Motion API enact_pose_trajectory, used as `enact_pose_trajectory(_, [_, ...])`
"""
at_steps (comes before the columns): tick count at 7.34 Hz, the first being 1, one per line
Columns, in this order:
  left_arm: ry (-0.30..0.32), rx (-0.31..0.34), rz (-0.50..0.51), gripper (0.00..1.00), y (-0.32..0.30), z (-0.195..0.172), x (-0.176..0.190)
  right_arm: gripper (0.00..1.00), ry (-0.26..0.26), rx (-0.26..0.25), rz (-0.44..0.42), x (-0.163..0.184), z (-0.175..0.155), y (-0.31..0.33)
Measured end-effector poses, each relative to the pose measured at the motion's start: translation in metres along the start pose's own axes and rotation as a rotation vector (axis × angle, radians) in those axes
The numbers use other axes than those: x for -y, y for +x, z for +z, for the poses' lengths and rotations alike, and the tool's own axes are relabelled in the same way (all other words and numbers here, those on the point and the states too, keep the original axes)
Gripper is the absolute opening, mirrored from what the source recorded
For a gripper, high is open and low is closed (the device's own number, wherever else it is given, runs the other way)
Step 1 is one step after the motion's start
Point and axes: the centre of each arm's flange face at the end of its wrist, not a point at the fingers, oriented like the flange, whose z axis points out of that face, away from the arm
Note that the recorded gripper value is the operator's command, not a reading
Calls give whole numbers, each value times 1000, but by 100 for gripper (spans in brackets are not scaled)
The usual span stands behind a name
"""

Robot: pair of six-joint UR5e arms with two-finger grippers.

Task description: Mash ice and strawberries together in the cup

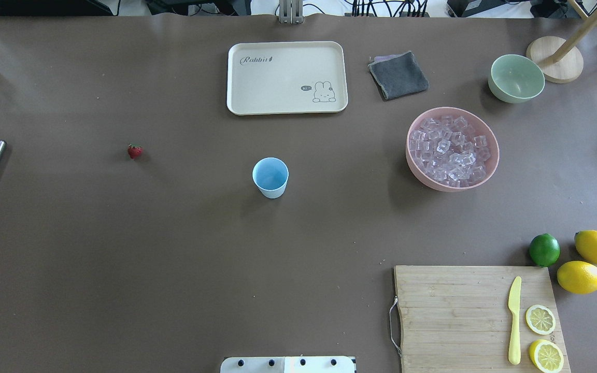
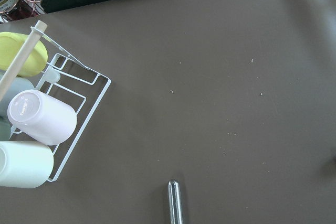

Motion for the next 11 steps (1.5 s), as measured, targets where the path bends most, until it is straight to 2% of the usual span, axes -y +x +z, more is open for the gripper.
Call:
enact_pose_trajectory(6, [2,-6,8,98,0,2,0,99,-20,0,10,-15,10,9])
enact_pose_trajectory(11, [-24,6,1,98,-21,26,-28,97,-3,24,30,-14,2,10])
